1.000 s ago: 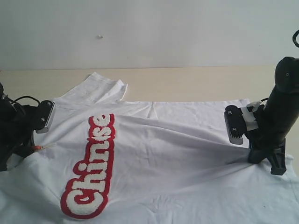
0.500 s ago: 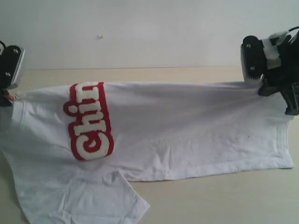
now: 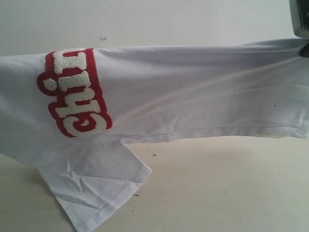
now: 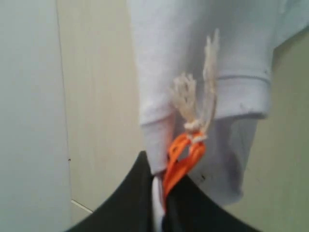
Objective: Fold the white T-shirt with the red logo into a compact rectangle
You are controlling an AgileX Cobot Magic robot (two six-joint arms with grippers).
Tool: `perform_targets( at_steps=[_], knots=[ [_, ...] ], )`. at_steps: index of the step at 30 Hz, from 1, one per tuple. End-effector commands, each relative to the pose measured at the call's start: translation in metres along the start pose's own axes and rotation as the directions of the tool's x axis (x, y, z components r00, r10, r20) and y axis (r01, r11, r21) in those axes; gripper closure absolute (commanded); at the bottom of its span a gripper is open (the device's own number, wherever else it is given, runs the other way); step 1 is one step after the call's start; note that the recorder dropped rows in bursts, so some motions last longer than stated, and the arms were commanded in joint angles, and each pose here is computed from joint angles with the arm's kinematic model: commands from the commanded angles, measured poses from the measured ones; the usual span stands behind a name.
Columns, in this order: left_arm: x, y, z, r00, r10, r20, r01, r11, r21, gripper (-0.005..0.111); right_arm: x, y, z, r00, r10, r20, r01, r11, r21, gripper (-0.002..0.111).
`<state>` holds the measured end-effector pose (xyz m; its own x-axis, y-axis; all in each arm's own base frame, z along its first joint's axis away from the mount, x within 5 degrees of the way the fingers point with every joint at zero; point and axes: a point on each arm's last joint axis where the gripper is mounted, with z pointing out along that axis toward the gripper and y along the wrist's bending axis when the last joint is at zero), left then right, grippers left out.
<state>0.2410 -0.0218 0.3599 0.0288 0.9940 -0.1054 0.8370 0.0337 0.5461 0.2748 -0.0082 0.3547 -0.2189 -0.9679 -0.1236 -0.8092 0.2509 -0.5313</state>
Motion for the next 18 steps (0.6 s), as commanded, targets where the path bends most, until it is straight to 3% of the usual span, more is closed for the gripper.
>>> perform_targets(
  at_steps=[1, 13, 18],
  knots=[
    [-0.002, -0.01, -0.032, 0.999, -0.041, 0.028, 0.042, 0.998, -0.048, 0.107, 0.001, 0.006, -0.028, 0.999, 0.02, 0.025, -0.02, 0.999, 0.034, 0.108],
    [-0.017, -0.037, -0.104, 0.964, -0.157, 0.213, 0.199, 0.961, -0.191, 0.107, -0.005, 0.038, -0.1, 0.976, 0.073, 0.205, -0.101, 0.987, 0.126, 0.108],
    [-0.022, -0.05, -0.132, 0.957, -0.15, 0.247, 0.2, 0.961, -0.193, 0.107, -0.005, 0.053, -0.121, 0.964, 0.088, 0.253, -0.124, 0.984, 0.132, 0.108]
  ],
)
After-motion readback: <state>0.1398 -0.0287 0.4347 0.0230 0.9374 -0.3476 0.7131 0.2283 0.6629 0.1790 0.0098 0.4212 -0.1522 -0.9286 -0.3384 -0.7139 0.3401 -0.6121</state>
